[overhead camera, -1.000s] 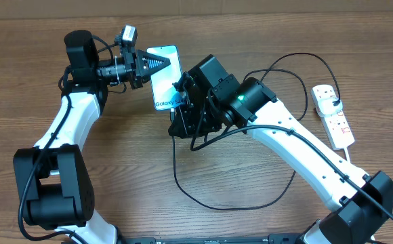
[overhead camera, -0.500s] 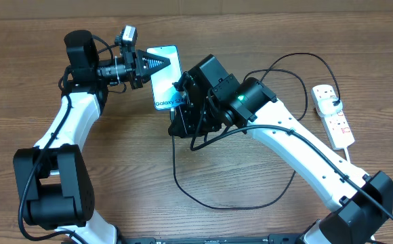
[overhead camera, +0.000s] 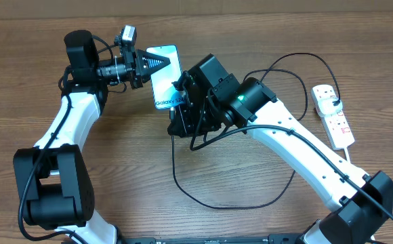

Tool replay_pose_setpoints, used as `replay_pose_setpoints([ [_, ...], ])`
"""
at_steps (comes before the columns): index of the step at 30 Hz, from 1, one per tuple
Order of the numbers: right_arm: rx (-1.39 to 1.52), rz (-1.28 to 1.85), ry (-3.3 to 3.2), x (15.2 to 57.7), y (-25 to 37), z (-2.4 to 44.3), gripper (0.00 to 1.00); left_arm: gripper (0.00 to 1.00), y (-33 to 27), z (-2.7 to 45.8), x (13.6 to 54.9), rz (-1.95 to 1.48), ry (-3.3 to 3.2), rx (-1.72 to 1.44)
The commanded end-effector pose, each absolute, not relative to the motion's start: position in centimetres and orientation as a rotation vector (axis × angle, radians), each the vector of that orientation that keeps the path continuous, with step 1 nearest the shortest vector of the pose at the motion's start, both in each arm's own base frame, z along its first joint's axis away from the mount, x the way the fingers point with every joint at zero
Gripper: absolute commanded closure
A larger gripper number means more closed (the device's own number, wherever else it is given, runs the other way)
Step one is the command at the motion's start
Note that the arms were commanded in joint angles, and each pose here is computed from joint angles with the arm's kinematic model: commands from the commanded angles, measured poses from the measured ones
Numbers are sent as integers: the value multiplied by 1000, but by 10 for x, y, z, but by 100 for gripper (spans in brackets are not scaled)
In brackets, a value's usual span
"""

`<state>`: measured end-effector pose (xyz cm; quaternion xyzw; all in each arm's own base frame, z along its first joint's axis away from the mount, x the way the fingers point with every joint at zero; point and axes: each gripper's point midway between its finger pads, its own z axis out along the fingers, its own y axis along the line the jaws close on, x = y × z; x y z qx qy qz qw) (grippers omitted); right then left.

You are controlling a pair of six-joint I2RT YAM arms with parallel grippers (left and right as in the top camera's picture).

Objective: Plug charger to phone and switch on socket

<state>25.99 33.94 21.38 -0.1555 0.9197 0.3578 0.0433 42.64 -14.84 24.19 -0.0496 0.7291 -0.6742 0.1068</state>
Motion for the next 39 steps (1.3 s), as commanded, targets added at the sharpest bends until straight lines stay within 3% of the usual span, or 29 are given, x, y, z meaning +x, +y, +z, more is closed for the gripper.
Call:
replay_pose_setpoints([
  [1,-475,1107,2773,267,343,224,96,96,-149,252,419,-1992,2113,-2],
  [16,-445,988,2677,293,342,225,96,96,-150,256,409,-2019,2091,112],
  [19,-448,998,2651,297,344,229,91,96,-151,256,408,-2020,2090,116],
  [26,-442,979,2683,293,340,224,53,96,-148,249,426,-1915,2085,27],
  [28,-433,956,2689,294,338,222,31,96,-147,248,430,-1893,2085,6],
  [30,-429,931,2691,296,335,221,0,96,-146,247,433,-1867,2080,-2],
  [39,-370,701,2629,283,303,254,1,96,-143,243,442,-1797,2068,-25],
])
